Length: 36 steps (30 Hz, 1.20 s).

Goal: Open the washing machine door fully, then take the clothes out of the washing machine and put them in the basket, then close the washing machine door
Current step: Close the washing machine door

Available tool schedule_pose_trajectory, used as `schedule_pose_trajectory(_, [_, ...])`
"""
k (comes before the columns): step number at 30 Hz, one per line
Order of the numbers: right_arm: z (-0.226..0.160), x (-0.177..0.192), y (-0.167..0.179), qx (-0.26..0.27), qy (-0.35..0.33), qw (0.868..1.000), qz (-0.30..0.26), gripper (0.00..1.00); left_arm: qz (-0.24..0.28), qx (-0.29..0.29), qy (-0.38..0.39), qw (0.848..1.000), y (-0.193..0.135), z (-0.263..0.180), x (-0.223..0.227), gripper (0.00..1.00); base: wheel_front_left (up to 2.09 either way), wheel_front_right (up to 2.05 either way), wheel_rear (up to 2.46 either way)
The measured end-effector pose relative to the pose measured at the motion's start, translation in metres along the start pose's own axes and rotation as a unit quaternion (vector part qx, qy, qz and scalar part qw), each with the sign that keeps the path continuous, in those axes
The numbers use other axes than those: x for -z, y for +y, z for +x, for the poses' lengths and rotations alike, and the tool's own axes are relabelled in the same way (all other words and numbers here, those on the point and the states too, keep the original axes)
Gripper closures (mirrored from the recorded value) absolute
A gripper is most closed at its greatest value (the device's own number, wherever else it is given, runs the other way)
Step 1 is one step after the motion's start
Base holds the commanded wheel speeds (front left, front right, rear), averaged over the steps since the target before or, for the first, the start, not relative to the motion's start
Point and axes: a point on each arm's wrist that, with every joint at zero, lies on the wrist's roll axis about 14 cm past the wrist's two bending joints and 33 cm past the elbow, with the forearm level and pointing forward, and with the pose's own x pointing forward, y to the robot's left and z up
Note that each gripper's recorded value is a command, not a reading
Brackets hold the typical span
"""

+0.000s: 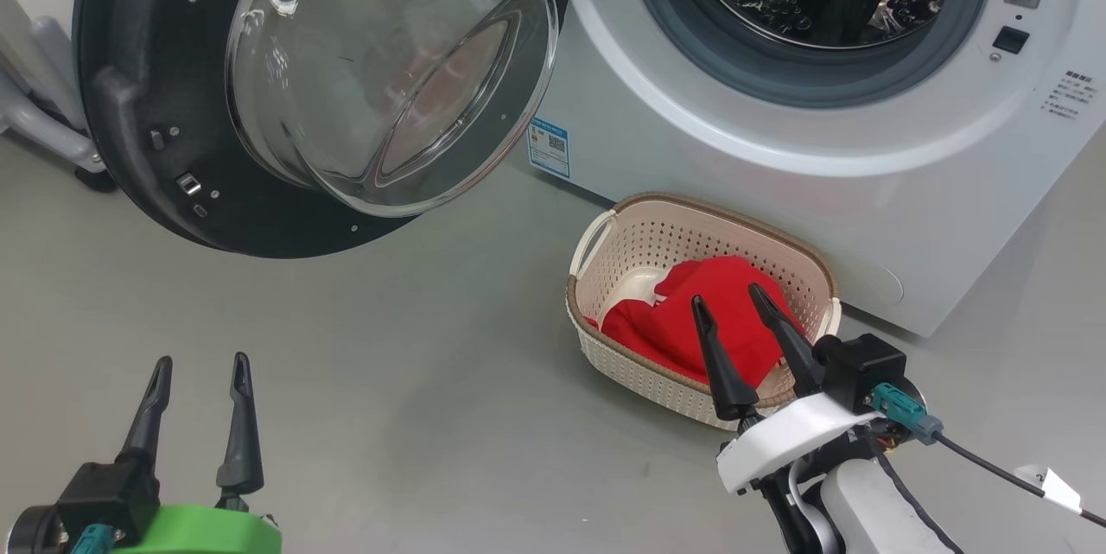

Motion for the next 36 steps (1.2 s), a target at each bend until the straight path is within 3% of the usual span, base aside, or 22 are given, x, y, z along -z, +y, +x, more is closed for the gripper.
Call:
schedule_pose_trajectory(21, [0.0, -0.001, -0.001, 0.001, -0.001, 1.0, -0.001, 0.0, -0.001, -0.001, 0.004, 1.0, 0.001, -0.003, 0.003, 0.0, 0.0, 0.0, 0.0])
schedule_pose_trajectory(22, [0.0, -0.001, -0.001, 0.001, -0.001, 1.0, -0.001, 0.0, -0.001, -0.001, 0.005, 1.0, 0.001, -0.003, 0.003, 0.16, 0.0, 0.0, 0.0])
schedule_pose_trajectory(23, [0.0, -0.001, -0.001, 0.001, -0.001, 1.0, -0.001, 0.0, 0.0, -0.001, 0.005, 1.0, 0.001, -0.003, 0.003, 0.53, 0.0, 0.0, 0.0])
schedule_pose_trajectory(24, [0.0, -0.001, -0.001, 0.001, 0.0, 1.0, -0.001, 0.0, 0.0, -0.001, 0.005, 1.0, 0.001, -0.003, 0.003, 0.73, 0.0, 0.0, 0.0])
schedule_pose_trajectory(25, [0.0, 0.0, -0.001, 0.001, 0.0, 1.0, 0.0, 0.0, 0.0, -0.002, 0.006, 1.0, 0.001, -0.003, 0.003, 1.0, 0.0, 0.0, 0.0])
schedule_pose_trajectory(36, [0.002, 0.011, -0.007, 0.004, 0.011, 1.0, 0.011, 0.0, 0.015, -0.013, 0.009, 1.0, 0.009, 0.002, 0.002, 1.0, 0.0, 0.0, 0.0])
